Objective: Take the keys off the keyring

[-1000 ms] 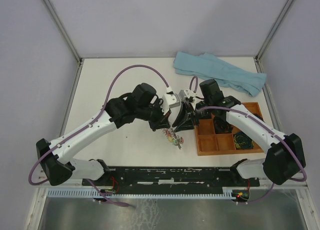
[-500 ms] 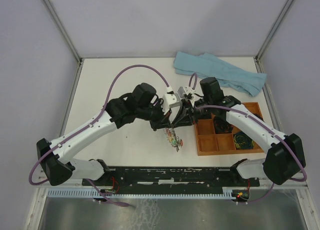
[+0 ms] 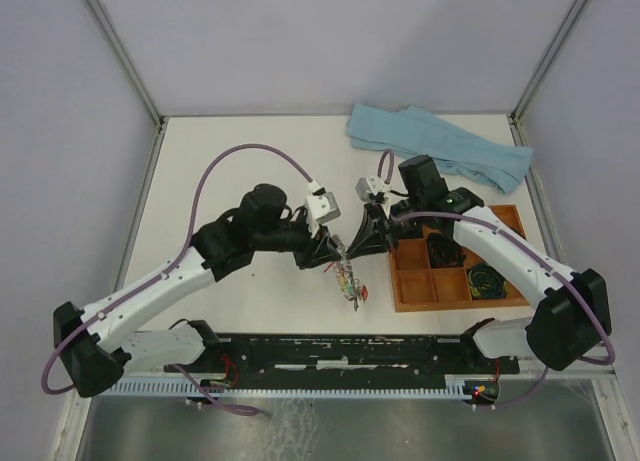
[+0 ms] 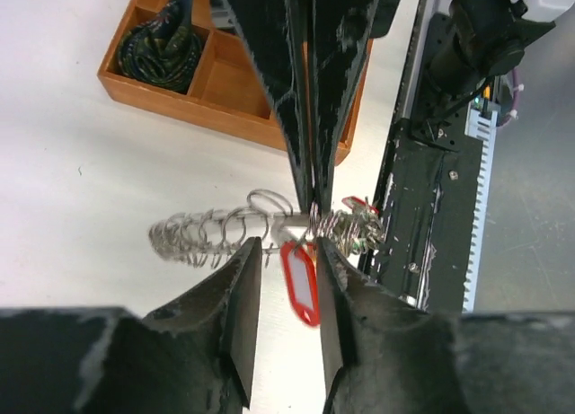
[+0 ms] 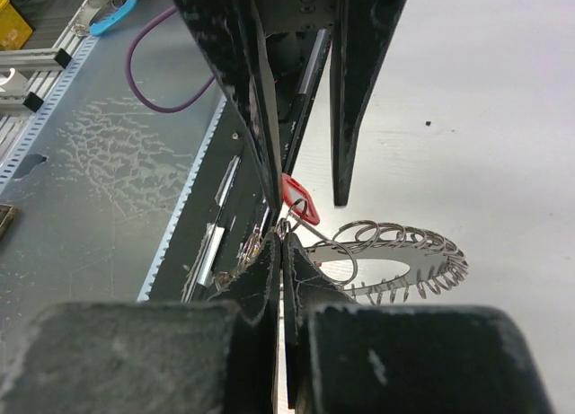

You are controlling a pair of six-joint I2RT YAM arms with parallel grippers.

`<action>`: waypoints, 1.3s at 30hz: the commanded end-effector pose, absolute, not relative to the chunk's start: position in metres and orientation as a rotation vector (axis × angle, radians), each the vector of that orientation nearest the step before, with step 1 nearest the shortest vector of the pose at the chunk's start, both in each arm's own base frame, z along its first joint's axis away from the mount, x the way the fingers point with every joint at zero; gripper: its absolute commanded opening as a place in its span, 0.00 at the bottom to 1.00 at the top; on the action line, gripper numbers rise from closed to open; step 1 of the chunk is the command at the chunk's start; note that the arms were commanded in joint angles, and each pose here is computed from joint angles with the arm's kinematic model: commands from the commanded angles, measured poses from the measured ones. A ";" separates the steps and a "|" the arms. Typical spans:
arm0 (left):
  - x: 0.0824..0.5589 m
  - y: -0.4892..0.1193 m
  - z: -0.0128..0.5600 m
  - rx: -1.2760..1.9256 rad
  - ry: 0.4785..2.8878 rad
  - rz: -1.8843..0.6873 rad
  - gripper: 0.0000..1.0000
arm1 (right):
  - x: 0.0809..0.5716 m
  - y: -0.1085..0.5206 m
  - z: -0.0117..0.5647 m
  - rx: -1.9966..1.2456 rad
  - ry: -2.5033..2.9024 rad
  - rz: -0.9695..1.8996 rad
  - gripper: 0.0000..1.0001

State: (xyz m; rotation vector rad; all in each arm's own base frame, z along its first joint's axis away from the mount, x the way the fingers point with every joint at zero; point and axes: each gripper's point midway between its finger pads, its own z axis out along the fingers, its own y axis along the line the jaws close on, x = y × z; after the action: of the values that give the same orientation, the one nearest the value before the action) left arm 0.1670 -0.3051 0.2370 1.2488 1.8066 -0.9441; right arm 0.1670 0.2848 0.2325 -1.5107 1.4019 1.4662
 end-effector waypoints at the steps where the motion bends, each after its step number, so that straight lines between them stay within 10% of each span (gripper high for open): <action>1: 0.168 -0.307 0.295 1.037 1.456 -1.033 0.42 | 0.160 0.284 0.261 -1.543 1.281 1.473 0.01; 6: 0.155 -0.277 0.299 0.865 1.169 -1.013 0.55 | 0.157 0.282 0.261 -1.561 1.270 1.476 0.01; 39: 0.143 -0.313 0.261 1.010 1.067 -1.146 0.33 | 0.159 0.283 0.255 -1.564 1.289 1.486 0.01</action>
State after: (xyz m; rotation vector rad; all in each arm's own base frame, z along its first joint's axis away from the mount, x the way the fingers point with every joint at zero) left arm 0.1465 -0.3083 0.2405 1.0166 1.1335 -1.1122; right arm 0.1580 0.2786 0.2292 -1.5519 1.4136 1.4806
